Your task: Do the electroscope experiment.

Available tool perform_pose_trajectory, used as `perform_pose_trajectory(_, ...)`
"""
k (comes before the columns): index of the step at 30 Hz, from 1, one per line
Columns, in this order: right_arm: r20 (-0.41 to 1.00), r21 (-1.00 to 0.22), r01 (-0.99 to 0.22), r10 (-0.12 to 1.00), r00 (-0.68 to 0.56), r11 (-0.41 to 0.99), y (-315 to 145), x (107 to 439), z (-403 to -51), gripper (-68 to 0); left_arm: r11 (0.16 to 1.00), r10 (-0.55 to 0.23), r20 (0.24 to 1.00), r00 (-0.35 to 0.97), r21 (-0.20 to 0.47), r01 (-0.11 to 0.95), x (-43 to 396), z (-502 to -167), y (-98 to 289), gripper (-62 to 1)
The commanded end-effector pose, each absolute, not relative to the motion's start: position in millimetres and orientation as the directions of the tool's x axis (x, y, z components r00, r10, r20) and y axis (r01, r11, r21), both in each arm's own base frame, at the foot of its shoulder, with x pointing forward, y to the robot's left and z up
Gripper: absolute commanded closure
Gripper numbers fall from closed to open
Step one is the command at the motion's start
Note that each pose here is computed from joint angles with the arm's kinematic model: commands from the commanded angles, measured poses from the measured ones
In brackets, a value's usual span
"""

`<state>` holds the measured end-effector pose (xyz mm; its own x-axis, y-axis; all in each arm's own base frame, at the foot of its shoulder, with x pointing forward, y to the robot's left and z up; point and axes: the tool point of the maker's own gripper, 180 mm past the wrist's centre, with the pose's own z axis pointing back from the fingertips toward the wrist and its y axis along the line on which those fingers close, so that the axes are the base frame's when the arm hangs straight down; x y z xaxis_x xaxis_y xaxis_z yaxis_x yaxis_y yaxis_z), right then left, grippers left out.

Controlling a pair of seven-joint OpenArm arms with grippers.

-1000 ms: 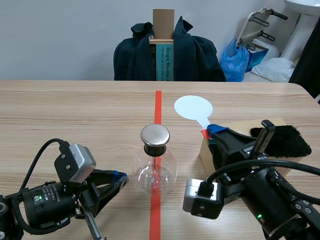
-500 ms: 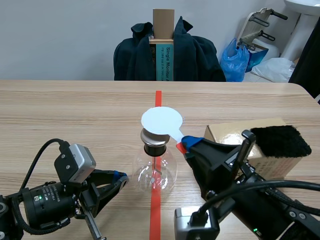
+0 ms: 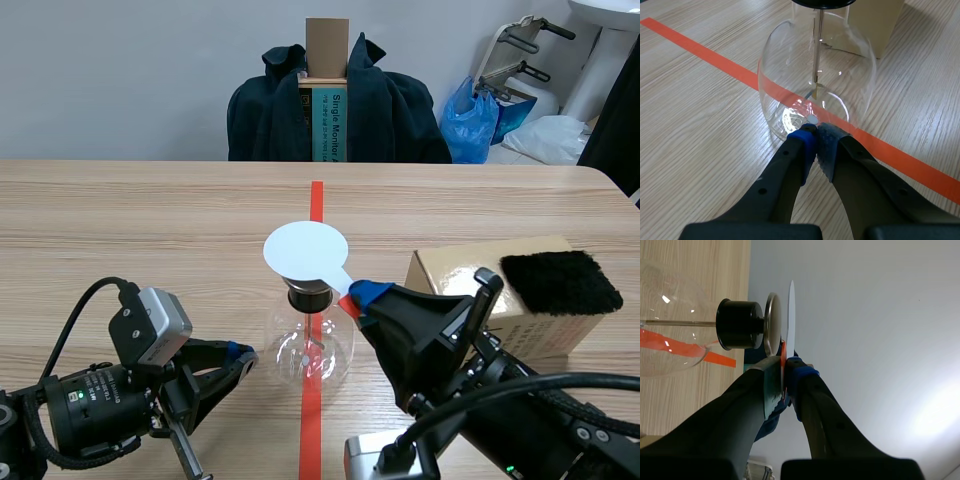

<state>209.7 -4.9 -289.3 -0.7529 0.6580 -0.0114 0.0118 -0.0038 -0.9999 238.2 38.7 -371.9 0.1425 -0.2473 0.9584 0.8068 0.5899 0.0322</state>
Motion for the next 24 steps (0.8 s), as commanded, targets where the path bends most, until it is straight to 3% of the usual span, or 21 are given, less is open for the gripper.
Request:
perform_pose_trajectory(1,-0.027,-1.000,0.029,0.659,-0.752,-0.009,-9.0,209.9,-286.3,-0.6,0.595,-0.225,0.967,0.119,0.040,0.802,243.1,-362.9,36.9,-2.7)
perform_pose_trajectory(13,-0.027,-1.000,0.029,0.668,-0.743,-0.009,-10.6,211.7,-286.2,-0.6,0.595,-0.225,0.967,0.119,0.040,0.802,243.1,-362.9,36.9,-2.7)
perform_pose_trajectory(24,-0.024,-1.000,0.029,0.800,-0.599,-0.008,-36.6,235.4,-285.3,-0.7,0.595,-0.225,0.967,0.119,0.040,0.802,243.1,-362.9,36.9,-2.7)
